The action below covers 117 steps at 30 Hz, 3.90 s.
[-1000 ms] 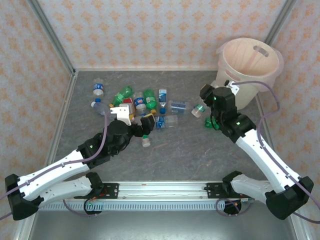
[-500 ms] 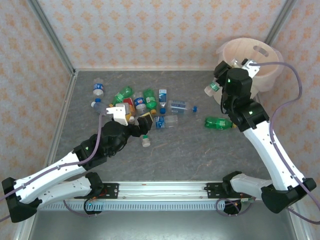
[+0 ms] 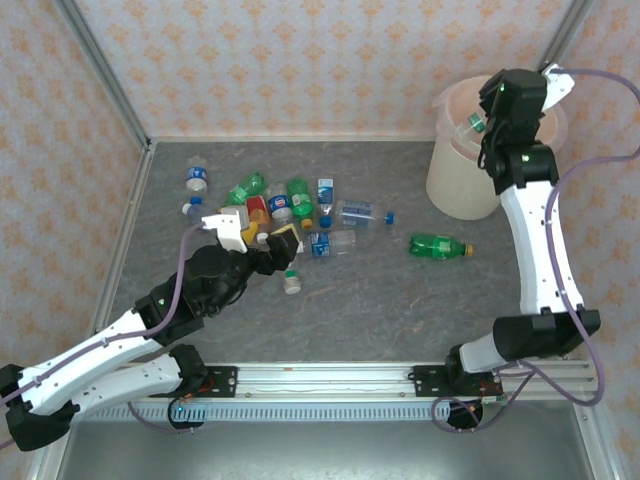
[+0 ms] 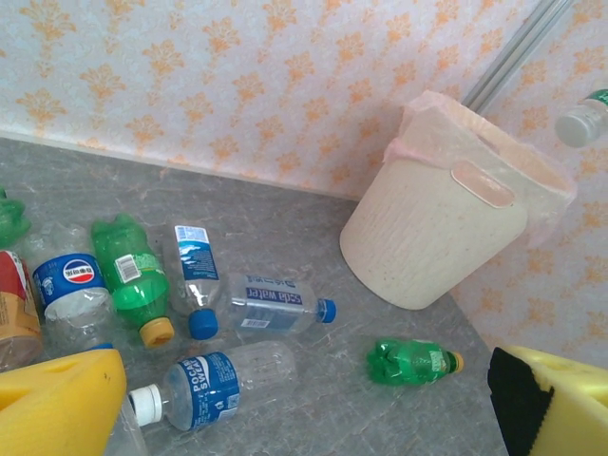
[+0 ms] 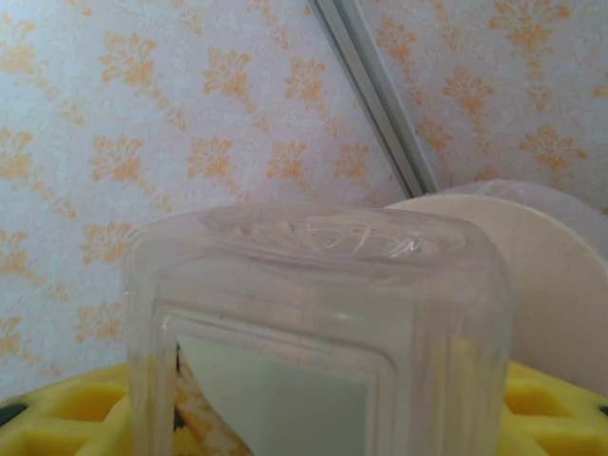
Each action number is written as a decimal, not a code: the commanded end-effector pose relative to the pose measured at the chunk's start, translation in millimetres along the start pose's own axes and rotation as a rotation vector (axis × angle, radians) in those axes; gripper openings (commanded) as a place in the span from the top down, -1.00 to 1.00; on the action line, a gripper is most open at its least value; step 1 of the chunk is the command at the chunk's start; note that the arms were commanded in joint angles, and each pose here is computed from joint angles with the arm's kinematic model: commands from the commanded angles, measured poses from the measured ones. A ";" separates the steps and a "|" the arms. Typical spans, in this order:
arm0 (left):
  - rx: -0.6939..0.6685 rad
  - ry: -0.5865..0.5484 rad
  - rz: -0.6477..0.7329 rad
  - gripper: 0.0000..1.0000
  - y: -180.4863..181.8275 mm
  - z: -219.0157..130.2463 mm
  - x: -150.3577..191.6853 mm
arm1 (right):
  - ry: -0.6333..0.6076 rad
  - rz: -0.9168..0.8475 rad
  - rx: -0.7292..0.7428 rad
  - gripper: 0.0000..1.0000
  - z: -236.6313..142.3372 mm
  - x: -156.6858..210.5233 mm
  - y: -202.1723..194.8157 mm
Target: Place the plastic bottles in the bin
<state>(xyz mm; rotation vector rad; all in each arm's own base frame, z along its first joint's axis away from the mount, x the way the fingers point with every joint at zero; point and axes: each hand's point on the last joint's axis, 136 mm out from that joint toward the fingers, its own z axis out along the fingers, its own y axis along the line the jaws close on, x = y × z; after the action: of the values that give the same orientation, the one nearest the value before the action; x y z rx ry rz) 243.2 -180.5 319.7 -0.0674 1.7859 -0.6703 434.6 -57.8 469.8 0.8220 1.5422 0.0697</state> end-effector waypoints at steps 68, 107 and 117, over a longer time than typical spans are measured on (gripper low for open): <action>0.109 0.130 0.031 -0.98 -21.5 20.8 41.2 | 0.556 0.289 -0.068 -0.99 -68.0 211.5 -146.4; 0.117 0.140 0.040 -0.98 -22.6 22.4 44.7 | 0.816 0.435 0.215 -0.60 -25.8 367.5 -226.5; 0.116 0.150 0.040 -0.98 -24.8 26.6 47.2 | 0.873 0.322 0.202 -0.62 -22.7 382.7 -226.1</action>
<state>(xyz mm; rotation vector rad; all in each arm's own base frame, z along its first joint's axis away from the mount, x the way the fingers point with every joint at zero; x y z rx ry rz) 244.7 -223.8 277.7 0.0868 1.9051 -0.7397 337.2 -12.2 39.1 1.3660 2.2031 0.6302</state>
